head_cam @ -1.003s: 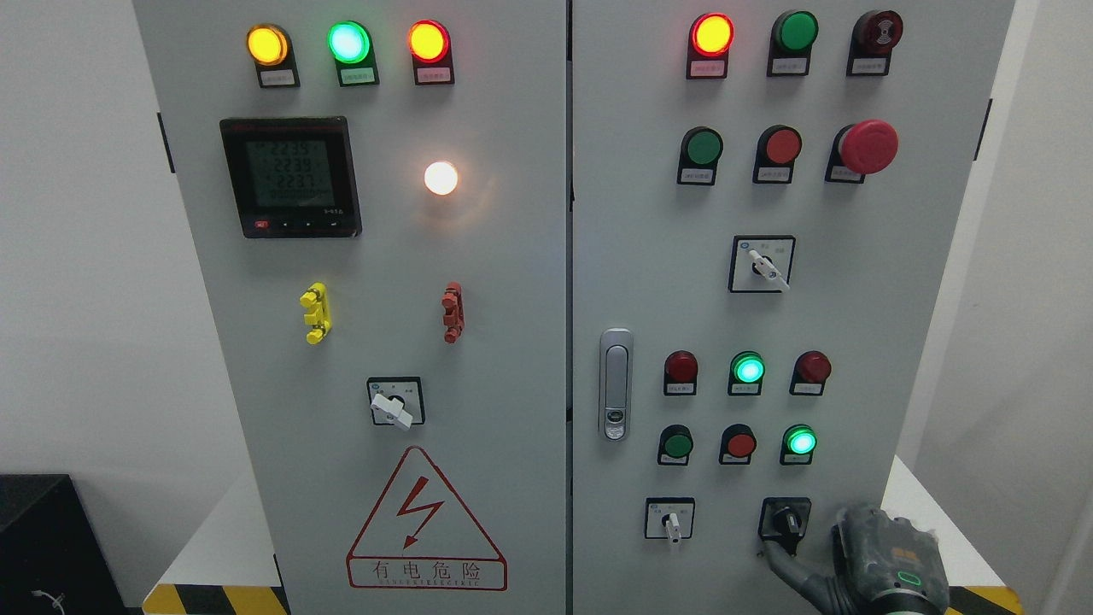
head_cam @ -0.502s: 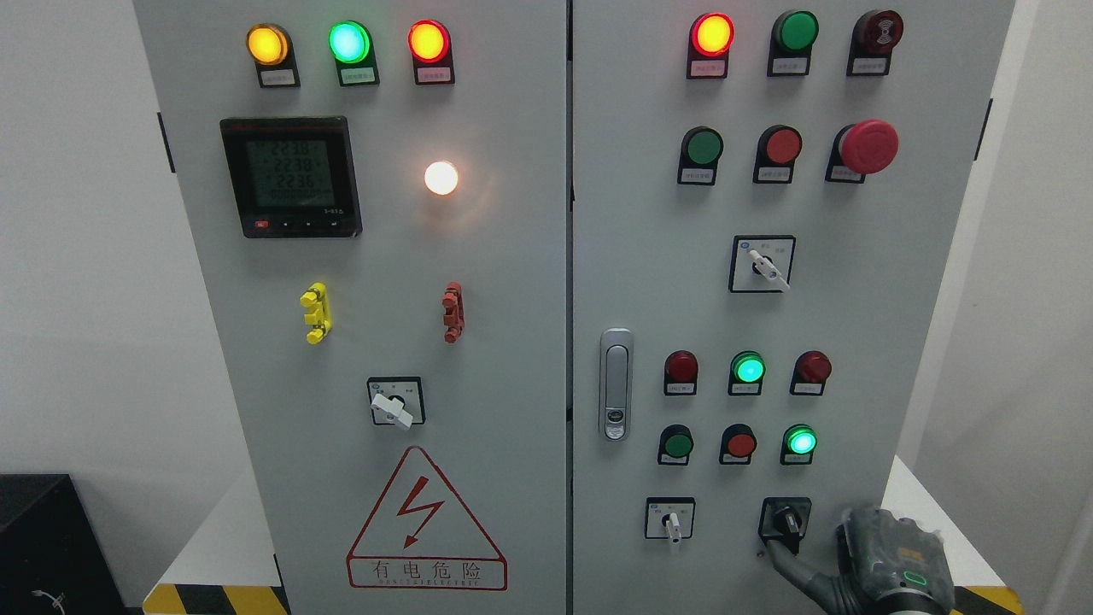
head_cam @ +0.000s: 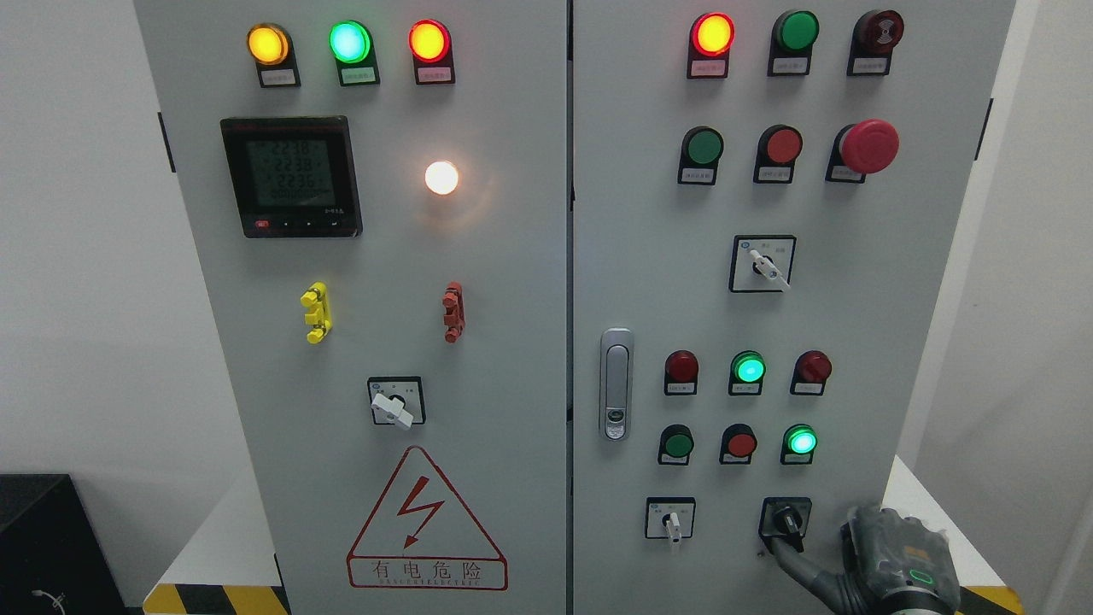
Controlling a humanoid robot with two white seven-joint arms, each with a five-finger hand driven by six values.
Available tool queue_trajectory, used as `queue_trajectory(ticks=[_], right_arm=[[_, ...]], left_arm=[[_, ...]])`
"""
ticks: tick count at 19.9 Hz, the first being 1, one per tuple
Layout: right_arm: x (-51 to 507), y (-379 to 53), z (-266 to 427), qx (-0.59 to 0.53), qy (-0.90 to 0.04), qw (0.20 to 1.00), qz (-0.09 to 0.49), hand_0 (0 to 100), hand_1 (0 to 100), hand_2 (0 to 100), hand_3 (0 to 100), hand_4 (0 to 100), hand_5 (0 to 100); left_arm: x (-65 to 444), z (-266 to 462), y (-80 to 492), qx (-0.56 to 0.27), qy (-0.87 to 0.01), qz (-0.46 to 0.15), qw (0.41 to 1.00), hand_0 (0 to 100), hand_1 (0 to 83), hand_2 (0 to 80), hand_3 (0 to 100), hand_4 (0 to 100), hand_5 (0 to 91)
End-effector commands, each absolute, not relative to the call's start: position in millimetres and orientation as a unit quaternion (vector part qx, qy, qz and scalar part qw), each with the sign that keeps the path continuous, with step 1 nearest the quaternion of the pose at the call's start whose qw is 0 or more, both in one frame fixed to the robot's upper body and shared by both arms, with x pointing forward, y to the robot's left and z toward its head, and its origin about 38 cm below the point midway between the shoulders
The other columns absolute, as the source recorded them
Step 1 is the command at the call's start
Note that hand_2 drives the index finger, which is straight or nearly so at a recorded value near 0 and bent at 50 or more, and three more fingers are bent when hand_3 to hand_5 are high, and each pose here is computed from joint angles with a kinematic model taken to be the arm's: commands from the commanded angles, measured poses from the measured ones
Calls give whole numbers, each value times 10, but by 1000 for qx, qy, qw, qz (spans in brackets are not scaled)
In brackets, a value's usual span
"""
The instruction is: Flip black knob to close circuit
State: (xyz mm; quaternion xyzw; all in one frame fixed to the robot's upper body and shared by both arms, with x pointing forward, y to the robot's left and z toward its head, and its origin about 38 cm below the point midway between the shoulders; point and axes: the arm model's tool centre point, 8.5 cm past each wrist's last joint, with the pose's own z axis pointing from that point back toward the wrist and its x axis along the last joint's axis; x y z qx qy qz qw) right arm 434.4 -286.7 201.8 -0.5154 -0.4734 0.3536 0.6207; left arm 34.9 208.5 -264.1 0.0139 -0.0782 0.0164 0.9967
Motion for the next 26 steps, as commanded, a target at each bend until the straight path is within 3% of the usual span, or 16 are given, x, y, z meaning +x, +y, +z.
queue_trajectory(ticks=[1, 26], right_arm=[[4342, -2935, 2036, -519, -472, 623, 346, 56, 114, 923, 1000, 901, 881], [4332, -3063, 2096, -517, -477, 630, 330, 66, 117, 919, 1000, 905, 881]], left_arm=[[220, -2647, 2086, 14, -68, 17, 997, 120, 556, 0, 0, 0, 0], [220, -2647, 2086, 14, -68, 17, 997, 120, 556, 0, 0, 0, 0]])
